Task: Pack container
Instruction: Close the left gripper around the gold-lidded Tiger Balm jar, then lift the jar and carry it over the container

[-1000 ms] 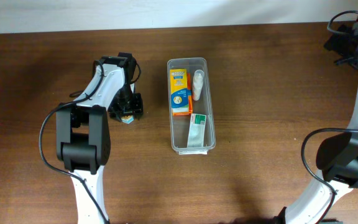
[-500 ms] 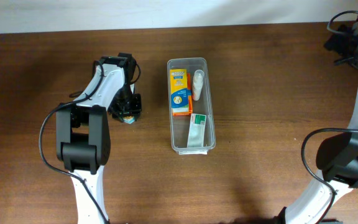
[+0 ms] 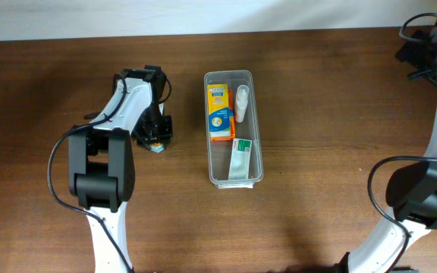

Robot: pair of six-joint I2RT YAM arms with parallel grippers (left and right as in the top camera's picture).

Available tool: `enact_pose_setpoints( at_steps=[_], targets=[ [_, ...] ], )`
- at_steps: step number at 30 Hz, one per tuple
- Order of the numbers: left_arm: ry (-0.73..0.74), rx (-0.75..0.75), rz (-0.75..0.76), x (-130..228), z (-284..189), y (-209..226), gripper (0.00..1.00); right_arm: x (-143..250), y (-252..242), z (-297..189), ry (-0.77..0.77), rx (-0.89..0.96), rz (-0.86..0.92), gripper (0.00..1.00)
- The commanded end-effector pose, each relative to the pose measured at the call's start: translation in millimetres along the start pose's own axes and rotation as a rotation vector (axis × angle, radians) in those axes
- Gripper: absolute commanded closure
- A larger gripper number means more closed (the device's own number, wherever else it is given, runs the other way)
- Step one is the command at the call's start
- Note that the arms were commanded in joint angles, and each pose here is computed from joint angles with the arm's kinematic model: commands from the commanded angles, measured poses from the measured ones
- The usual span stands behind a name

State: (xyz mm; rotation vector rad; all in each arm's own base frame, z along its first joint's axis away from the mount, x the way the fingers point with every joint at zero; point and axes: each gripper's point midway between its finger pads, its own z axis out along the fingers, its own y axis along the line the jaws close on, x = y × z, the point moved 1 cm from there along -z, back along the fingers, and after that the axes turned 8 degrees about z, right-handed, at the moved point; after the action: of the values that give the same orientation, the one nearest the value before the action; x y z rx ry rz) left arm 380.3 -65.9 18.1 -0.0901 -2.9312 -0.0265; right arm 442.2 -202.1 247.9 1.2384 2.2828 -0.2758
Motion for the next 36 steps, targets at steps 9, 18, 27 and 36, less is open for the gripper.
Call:
enact_pose_setpoints(
  at_steps=[9,18,27,36],
  targets=[
    [-0.107,0.064,0.038,-12.7,-86.1,-9.6,0.59,0.3,0.2,1.3,-0.004,0.010,-0.004,0.02],
    [-0.170,0.158,0.224,4.2,-149.5,-47.8,0.58,0.3,0.2,1.3,-0.004,0.010,-0.004,0.02],
    [-0.196,0.205,0.471,38.5,-163.9,-138.6,0.58,0.3,0.2,1.3,-0.004,0.010,-0.004,0.02],
    [-0.243,0.077,0.654,58.9,-154.9,-198.2,0.57,0.3,0.2,1.3,-0.004,0.010,-0.004,0.02]
  ],
)
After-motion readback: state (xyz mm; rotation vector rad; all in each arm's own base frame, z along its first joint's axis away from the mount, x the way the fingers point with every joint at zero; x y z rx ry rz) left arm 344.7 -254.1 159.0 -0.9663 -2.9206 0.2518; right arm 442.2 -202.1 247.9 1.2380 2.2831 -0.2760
